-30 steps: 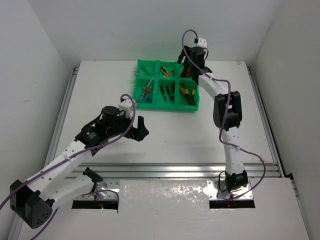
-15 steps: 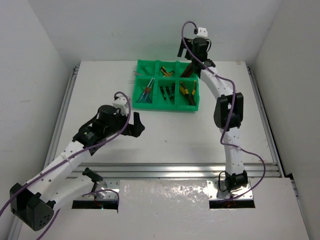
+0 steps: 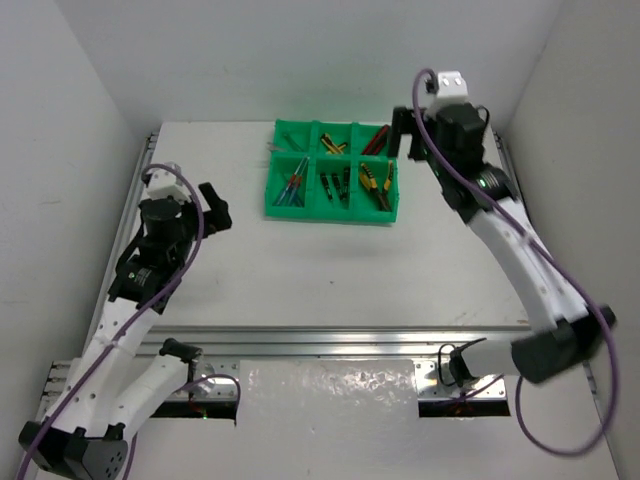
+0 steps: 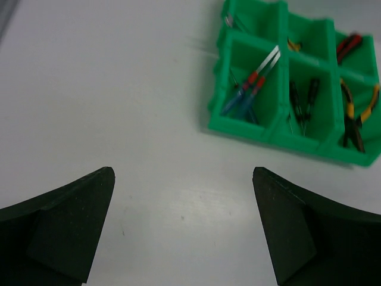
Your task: Sort the tools into containers
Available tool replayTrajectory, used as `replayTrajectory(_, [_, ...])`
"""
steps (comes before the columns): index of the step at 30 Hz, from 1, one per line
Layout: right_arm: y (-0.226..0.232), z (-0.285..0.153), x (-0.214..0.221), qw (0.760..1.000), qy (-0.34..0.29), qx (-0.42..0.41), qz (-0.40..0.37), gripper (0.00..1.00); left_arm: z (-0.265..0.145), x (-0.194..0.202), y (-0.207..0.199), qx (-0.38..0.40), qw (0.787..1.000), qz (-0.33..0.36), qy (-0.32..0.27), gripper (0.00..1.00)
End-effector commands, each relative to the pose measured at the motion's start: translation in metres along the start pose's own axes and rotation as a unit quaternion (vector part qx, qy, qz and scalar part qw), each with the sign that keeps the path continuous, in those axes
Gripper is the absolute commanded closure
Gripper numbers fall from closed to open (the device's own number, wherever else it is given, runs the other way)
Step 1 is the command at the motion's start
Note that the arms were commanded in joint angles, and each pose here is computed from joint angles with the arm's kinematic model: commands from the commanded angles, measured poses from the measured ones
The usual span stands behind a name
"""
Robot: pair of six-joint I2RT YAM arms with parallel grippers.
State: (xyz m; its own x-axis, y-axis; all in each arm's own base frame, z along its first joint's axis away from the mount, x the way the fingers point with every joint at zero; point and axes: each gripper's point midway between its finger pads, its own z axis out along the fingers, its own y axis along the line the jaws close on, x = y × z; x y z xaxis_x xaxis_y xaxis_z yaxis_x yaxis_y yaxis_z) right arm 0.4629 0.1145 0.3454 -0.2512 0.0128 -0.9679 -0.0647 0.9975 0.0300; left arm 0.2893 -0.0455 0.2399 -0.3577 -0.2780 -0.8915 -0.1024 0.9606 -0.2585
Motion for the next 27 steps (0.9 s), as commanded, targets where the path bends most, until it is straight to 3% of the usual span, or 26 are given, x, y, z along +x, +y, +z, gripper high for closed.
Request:
replayTrajectory(1, [-0.018,-0.07,0.054,0.998,0.057,0.019,-0.027,0.01,-0.023,-0.07,0.014,-0.045,0.992,-0.027,-0.117,0.0])
replayTrajectory(9, [-0.053,-0.192,0.127,0.997,0.075,0.01,-0.008,0.01,-0.04,-0.08,0.037,-0.097,0.983,-0.032,-0.154,0.0])
replayTrajectory(13, [-0.058,-0.212,0.154,0.997,0.079,-0.002,-0.012,0.01,-0.063,-0.079,0.04,-0.076,0.977,-0.052,-0.191,0.0])
replayTrajectory(19, [-0.061,-0.221,0.174,0.996,0.084,-0.01,-0.015,0.01,-0.06,-0.04,0.05,-0.065,0.979,-0.052,-0.187,0.0])
replayTrajectory(27, [-0.06,-0.215,0.187,0.995,0.097,-0.007,-0.012,0.01,-0.056,-0.035,0.041,-0.043,0.982,-0.048,-0.176,0.0])
